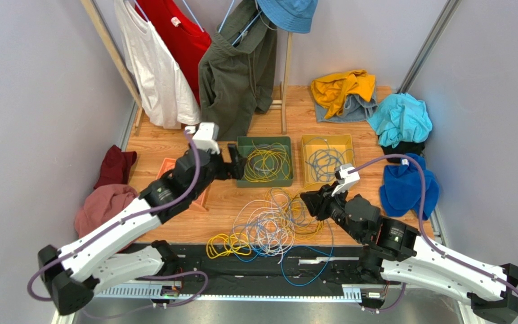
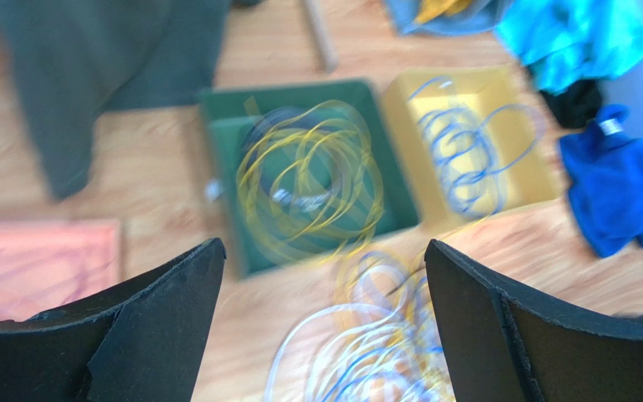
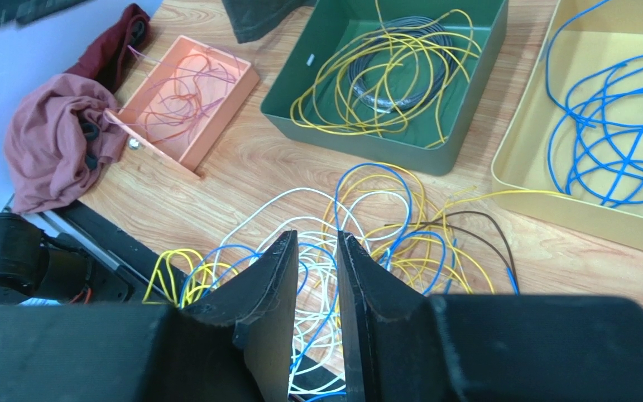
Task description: Untangle the cables
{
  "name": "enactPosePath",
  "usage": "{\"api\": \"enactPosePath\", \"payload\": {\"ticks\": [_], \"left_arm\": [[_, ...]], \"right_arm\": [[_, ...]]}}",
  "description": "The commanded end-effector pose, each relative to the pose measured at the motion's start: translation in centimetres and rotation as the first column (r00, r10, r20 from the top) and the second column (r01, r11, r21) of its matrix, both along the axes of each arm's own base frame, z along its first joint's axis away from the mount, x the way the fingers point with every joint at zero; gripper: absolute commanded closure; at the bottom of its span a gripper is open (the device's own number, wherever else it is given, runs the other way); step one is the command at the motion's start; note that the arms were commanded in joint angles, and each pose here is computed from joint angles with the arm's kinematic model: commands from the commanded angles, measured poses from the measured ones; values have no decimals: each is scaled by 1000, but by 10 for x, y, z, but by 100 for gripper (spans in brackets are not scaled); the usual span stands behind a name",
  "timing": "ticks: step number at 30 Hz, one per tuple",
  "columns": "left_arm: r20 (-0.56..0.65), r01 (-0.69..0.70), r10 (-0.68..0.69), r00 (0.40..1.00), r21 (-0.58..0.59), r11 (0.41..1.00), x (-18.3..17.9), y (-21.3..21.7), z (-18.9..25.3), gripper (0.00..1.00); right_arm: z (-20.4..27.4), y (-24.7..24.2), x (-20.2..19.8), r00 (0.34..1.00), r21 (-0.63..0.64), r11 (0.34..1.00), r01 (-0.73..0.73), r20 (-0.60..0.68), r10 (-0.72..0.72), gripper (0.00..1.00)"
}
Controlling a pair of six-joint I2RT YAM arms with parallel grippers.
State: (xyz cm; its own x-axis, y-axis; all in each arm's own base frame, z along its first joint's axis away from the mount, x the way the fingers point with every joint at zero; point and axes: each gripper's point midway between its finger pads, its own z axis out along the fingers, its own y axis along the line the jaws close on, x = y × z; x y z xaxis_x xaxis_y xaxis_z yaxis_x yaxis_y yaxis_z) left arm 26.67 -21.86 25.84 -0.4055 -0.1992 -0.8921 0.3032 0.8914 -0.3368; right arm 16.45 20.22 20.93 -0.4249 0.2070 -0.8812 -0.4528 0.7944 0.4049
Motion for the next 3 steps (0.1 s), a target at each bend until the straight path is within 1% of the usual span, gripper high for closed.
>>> {"api": "enactPosePath", "payload": {"ticks": [1, 3], "left_arm": [[-54, -75, 79, 995, 82, 994, -23, 43, -32, 1], [-61, -81, 87, 994, 89, 993, -29, 50, -37, 1]], "right_arm": [[-2, -2, 5, 999, -16, 999, 34, 3, -34, 73], [-2, -2, 6, 999, -23, 999, 41, -2, -41, 73]]}}
